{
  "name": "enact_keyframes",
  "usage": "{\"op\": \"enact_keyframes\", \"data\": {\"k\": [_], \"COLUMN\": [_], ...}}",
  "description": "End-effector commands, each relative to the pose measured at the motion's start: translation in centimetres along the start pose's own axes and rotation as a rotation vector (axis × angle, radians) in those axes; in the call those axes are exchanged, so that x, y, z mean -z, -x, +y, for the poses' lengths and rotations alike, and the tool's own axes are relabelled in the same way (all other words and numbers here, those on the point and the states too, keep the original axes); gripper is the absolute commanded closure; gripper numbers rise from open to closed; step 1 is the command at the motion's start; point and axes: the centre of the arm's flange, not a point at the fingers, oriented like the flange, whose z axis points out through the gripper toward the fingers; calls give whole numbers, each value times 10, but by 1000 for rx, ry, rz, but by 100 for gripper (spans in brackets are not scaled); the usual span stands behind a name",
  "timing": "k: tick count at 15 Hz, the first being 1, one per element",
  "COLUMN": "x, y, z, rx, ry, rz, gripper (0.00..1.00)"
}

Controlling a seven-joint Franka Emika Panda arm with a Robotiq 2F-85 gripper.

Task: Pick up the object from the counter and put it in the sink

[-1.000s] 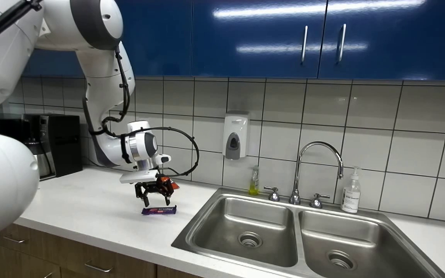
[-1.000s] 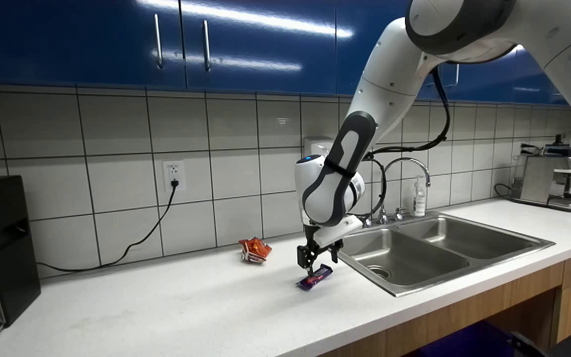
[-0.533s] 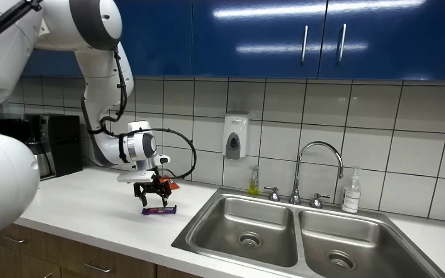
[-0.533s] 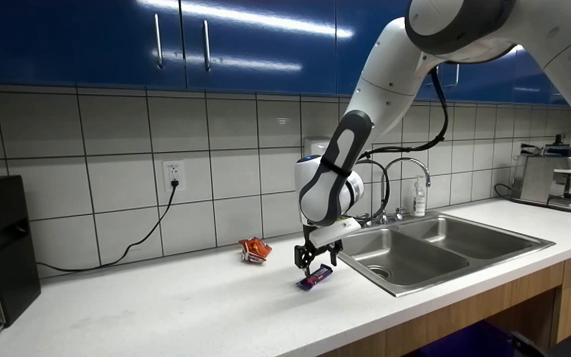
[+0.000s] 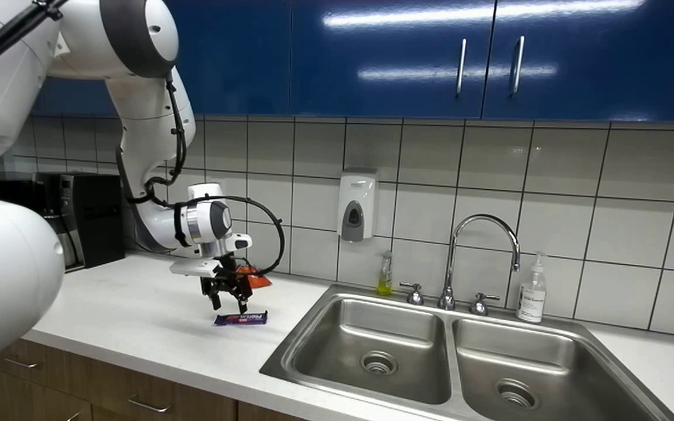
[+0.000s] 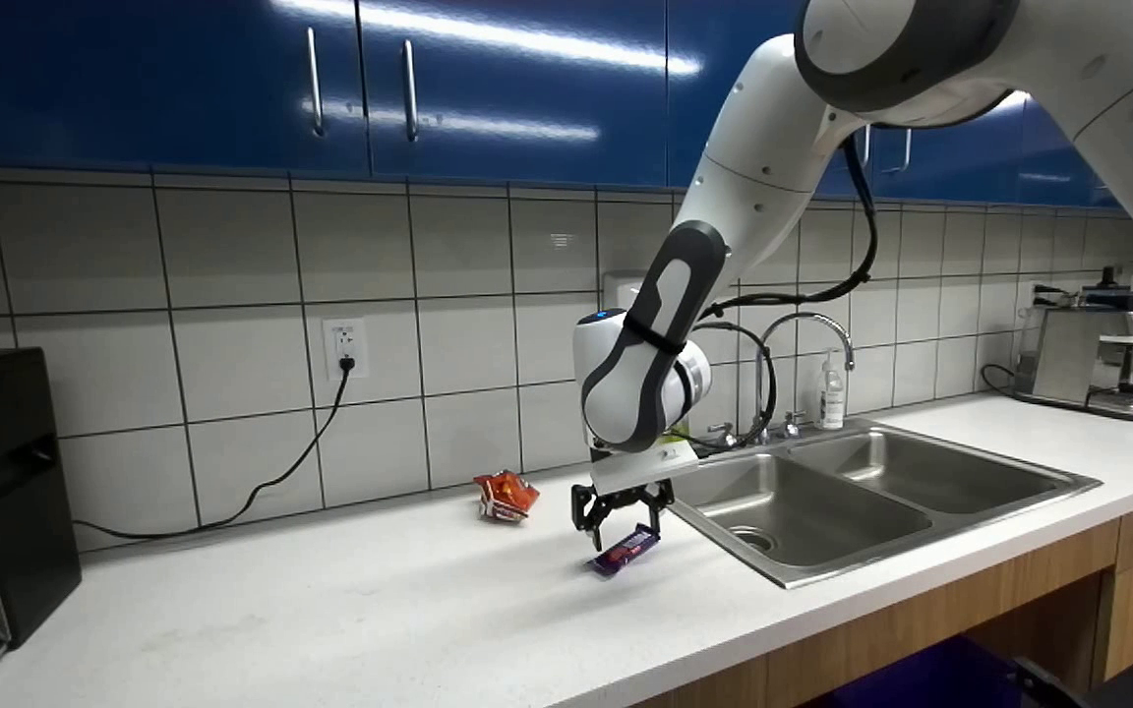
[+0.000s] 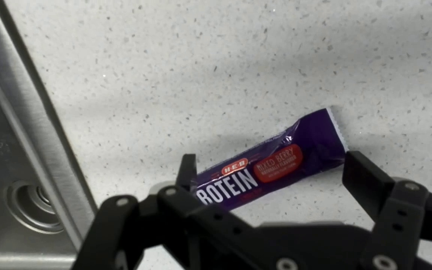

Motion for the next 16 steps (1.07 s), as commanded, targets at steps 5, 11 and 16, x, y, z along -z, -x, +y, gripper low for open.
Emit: {"op": "enact_keyframes", "data": {"k": [5, 11, 16], "x": [-15, -23, -31], "y": [-17, -34, -43], "z": [-14, -6, 4], "rx": [-221, -418, -552], "ry": [17, 21, 51], "rz": [-19, -18, -51], "gripper": [0, 0, 0]}}
